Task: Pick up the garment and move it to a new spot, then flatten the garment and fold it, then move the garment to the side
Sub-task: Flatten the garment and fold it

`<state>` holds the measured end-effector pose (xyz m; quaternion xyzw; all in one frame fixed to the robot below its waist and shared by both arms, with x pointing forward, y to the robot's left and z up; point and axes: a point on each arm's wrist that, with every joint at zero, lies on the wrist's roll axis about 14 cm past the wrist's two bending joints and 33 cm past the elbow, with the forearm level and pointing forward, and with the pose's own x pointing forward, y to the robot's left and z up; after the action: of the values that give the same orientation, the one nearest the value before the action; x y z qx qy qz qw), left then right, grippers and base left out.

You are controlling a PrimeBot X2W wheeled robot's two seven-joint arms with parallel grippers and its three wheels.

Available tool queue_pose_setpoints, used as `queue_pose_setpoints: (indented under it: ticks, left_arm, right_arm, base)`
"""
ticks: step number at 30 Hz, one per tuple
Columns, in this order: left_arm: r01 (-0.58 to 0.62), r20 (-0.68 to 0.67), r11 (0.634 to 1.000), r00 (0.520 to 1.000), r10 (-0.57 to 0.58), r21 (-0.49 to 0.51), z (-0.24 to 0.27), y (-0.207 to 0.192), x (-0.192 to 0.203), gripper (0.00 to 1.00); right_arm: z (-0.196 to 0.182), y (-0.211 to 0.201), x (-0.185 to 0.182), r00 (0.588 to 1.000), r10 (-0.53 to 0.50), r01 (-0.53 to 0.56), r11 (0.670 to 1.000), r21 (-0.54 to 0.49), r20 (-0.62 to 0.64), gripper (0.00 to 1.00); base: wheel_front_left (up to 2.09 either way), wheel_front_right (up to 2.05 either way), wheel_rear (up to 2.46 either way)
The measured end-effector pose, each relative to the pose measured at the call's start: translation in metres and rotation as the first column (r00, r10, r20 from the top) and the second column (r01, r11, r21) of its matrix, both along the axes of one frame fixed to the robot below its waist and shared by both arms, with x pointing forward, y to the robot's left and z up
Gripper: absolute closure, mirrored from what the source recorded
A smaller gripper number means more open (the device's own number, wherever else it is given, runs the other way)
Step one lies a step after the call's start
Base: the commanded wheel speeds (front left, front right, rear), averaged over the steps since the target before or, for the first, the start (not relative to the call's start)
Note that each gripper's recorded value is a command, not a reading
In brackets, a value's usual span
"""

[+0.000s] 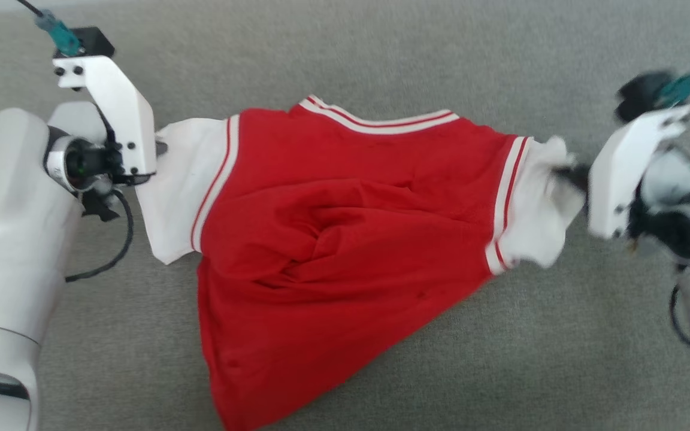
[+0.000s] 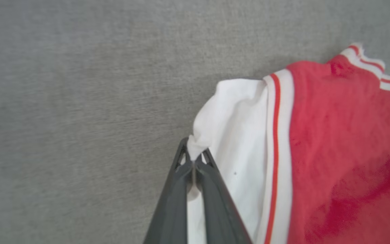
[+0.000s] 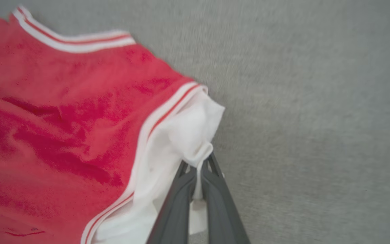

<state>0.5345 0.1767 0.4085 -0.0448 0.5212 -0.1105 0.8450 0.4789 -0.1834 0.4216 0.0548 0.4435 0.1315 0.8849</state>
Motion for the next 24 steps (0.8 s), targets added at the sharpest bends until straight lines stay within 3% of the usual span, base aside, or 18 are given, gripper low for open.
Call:
queue_pose_setpoints:
  ticks: [4,10,11,12,18,24]
  left_arm:
    - [-0.011,0.085,1.000,0.996,0.011,0.001,0.033,0.008,0.005,1.00]
    - [-0.022,0.285,1.000,0.958,0.019,0.007,0.117,0.024,0.006,1.00]
    - [-0.022,0.285,1.000,0.958,0.019,0.007,0.117,0.024,0.006,1.00]
    - [-0.027,0.338,1.000,0.941,0.024,0.005,0.141,0.029,0.004,1.00]
    - [-0.051,0.499,0.998,0.865,0.055,-0.023,0.214,0.040,-0.006,1.00]
    - [-0.066,0.586,0.997,0.807,0.074,-0.035,0.259,0.048,-0.018,1.00]
  right_arm:
    - [0.041,-0.002,0.017,0.993,0.002,-0.002,1.000,0.000,0.117,1.00]
    - [0.136,0.009,0.034,0.934,0.021,-0.027,1.000,0.012,0.358,1.00]
    - [0.136,0.009,0.034,0.934,0.021,-0.027,1.000,0.012,0.358,1.00]
    - [0.163,0.012,0.036,0.903,0.025,-0.033,0.999,0.013,0.429,1.00]
    - [0.239,0.022,0.031,0.796,0.026,-0.054,0.998,0.027,0.605,1.00]
    - [0.285,0.031,0.021,0.722,0.041,-0.084,0.996,0.030,0.691,1.00]
  base:
    - [0.00,0.00,0.00]
    - [0.00,0.00,0.00]
    - [0.00,0.00,0.00]
    - [0.00,0.00,0.00]
    - [0.00,0.00,0.00]
    - [0.00,0.00,0.00]
